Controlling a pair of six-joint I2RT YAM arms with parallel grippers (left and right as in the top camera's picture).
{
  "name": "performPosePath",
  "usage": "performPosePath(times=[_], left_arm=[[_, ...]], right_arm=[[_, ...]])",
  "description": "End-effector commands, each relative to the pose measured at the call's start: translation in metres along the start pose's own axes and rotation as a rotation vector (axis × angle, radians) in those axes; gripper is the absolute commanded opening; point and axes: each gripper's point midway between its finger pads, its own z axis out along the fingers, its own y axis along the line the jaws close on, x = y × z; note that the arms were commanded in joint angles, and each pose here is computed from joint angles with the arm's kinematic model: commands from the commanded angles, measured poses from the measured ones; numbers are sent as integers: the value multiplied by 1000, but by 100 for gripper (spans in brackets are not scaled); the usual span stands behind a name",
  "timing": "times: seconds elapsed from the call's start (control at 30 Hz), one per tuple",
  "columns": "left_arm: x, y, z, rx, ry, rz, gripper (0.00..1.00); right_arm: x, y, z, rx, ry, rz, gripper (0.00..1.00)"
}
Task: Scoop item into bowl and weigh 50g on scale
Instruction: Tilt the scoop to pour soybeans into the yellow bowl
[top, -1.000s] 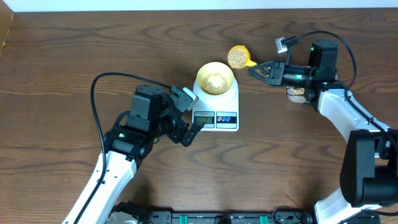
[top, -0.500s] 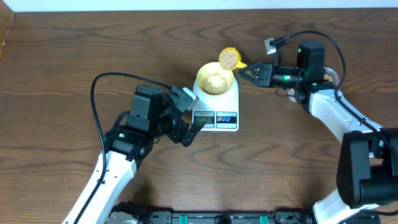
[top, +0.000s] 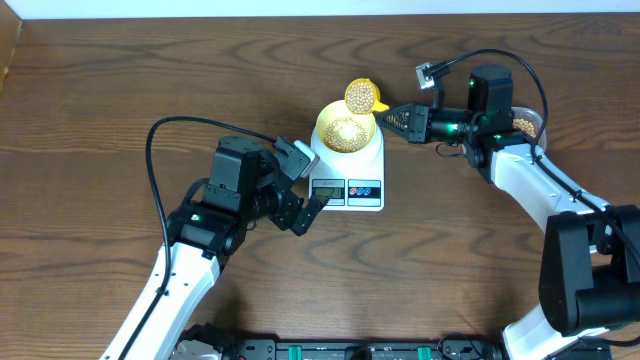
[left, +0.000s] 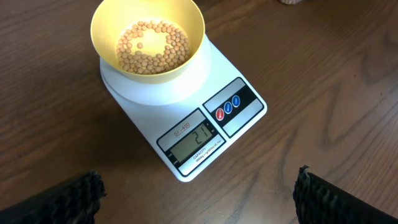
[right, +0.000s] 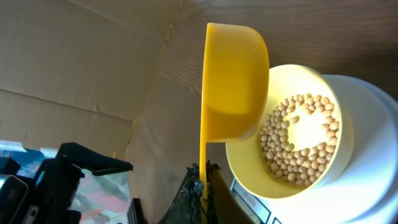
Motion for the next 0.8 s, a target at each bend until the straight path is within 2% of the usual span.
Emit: performPosePath(times=[0.0,0.77], left_arm=[[8,-1,3,13,18,9,100],[8,-1,3,13,18,10,100]], right_arm=[[3,-1,4,-7,12,-68,1],[3,-1,4,-8,11,-340,1]])
